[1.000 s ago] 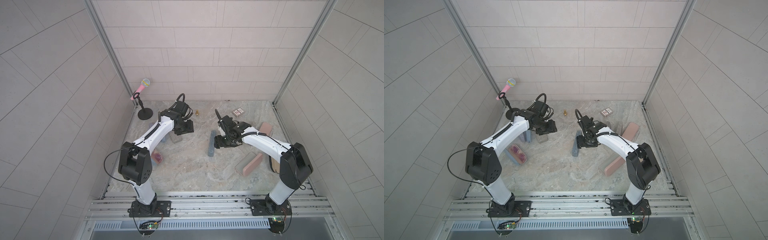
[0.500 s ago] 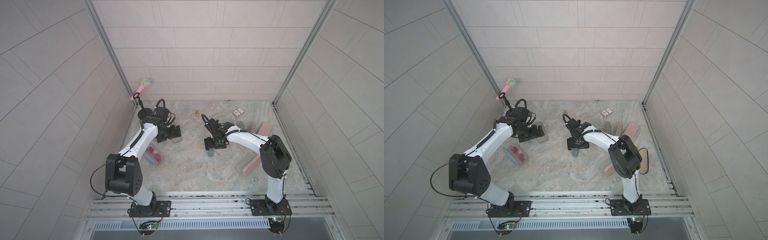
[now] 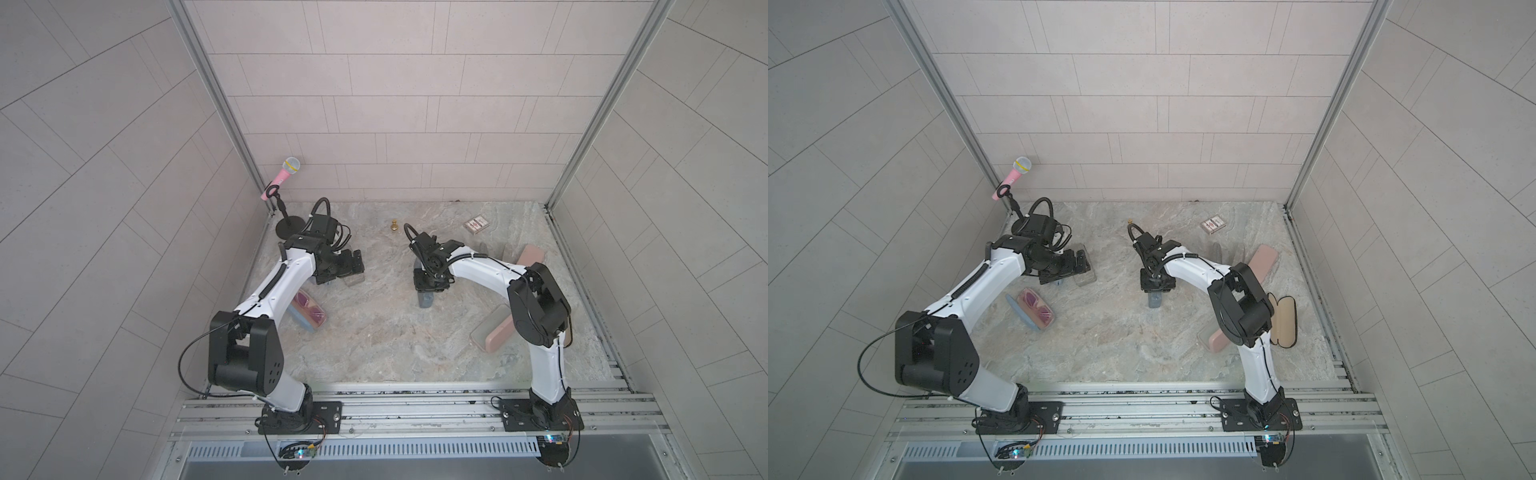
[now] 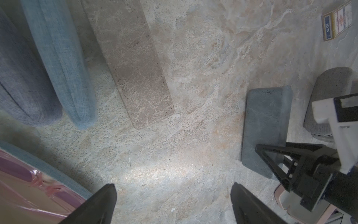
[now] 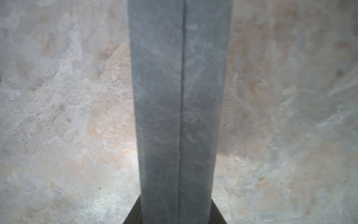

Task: Close the glasses case
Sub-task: Pick up the glasses case at the center of the board, then place the glasses case at the center of the board.

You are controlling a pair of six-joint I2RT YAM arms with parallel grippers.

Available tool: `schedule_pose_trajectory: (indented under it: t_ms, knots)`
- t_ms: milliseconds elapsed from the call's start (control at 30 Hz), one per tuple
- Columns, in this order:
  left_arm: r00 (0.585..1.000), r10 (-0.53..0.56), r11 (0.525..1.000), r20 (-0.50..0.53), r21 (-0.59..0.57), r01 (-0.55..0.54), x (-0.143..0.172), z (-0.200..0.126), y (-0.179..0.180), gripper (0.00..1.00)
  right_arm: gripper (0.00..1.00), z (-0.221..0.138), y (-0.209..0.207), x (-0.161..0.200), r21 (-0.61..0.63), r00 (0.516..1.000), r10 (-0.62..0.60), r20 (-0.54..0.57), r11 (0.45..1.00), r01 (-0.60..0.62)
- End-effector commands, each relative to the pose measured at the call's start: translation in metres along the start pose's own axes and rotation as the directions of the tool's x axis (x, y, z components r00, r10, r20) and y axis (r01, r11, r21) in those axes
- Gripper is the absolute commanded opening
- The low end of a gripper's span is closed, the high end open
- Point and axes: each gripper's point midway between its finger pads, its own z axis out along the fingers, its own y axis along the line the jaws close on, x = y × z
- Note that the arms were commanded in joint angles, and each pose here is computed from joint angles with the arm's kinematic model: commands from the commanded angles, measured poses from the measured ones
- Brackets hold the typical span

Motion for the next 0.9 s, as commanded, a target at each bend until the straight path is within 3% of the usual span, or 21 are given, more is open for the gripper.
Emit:
schedule_pose_trajectory:
  t_ms: [0,333,533,867]
  knots:
    - [1.0,0.008,1.0,-0.018,0.008,-0.008,0.005,0.001,0.001,1.0,0.31,-0.005,-0.033,-0.011,0.065,0.999,0.039,0.022,0.997,-0.041]
    - [0.999,0.006,1.0,-0.032,0.003,-0.006,0.006,0.006,0.003,1.0,0.31,-0.02,-0.105,-0.052,0.118,0.991,0.122,0.053,0.985,-0.127]
    - [0.999,0.003,1.0,-0.049,0.003,-0.003,0.008,0.011,0.004,1.0,0.33,-0.011,-0.132,-0.066,0.147,0.989,0.143,0.035,0.978,-0.147]
    - [0.998,0.002,1.0,-0.066,0.005,-0.001,0.009,0.015,0.004,1.0,0.53,-0.001,-0.137,-0.069,0.153,0.99,0.14,0.007,0.978,-0.139]
